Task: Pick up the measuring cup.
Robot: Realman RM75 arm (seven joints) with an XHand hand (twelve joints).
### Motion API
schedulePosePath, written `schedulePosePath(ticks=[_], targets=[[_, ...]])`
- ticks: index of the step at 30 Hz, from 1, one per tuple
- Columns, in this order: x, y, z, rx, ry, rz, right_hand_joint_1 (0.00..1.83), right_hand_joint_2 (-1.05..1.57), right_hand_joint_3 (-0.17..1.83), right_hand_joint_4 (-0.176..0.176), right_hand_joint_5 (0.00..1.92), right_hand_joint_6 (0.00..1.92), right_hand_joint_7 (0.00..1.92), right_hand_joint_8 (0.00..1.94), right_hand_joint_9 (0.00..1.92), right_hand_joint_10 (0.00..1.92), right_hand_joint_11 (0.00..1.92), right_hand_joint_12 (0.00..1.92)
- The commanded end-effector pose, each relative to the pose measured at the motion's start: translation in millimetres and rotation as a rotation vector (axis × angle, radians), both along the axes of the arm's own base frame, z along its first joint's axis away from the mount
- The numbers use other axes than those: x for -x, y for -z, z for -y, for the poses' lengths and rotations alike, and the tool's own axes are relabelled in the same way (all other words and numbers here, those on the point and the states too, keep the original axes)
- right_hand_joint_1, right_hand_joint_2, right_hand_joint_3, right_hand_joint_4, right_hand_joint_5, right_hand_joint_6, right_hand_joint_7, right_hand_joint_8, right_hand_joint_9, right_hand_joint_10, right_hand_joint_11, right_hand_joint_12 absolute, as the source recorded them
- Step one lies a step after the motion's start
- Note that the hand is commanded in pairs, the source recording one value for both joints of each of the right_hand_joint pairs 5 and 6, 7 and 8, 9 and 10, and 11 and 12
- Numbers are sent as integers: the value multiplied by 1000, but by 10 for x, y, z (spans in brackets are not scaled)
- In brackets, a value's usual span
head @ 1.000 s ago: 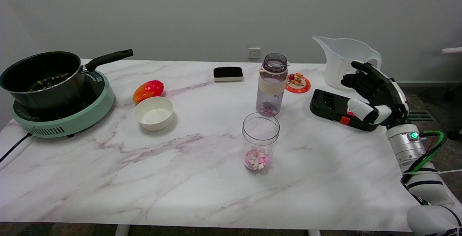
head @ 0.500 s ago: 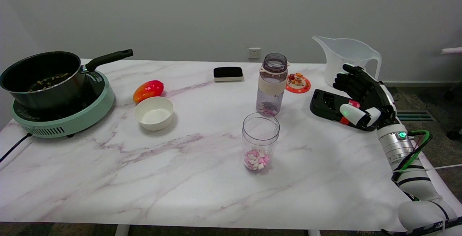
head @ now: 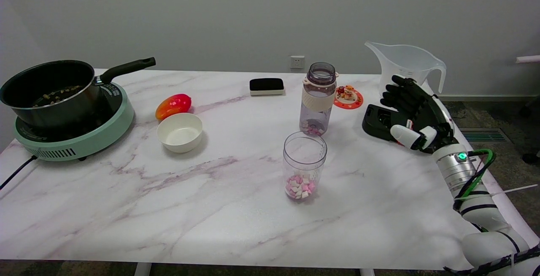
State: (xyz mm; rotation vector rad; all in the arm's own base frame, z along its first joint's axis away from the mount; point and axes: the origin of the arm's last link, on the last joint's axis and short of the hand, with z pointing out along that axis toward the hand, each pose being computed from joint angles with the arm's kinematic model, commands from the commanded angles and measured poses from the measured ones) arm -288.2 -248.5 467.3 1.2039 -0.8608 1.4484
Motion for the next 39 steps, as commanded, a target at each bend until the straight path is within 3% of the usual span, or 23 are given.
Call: schedulePosePath(ticks=[1, 9, 16, 22, 31, 39], targets=[[347, 329, -298, -95, 99, 44, 1285, -403, 1349, 0, 434, 434, 531, 531, 570, 570, 581, 581], [419, 539, -325, -146, 116, 66, 1258, -313, 1319, 0, 463, 463, 541, 541, 580, 580, 622, 622], [229, 835, -214, -190, 56, 14, 1247, -252, 1312, 0, 482, 482, 558, 558, 595, 595, 634, 634], [187, 1015, -346, -193, 39, -12, 1229, -227, 1340, 0, 482, 482, 560, 560, 596, 596, 629, 629], [469, 1251, -534, -211, 65, -128, 1208, -380, 1400, 0, 310, 310, 575, 575, 598, 598, 617, 617], [560, 1334, -518, -208, 95, -278, 1200, -397, 1337, 0, 281, 281, 568, 568, 593, 593, 614, 614]])
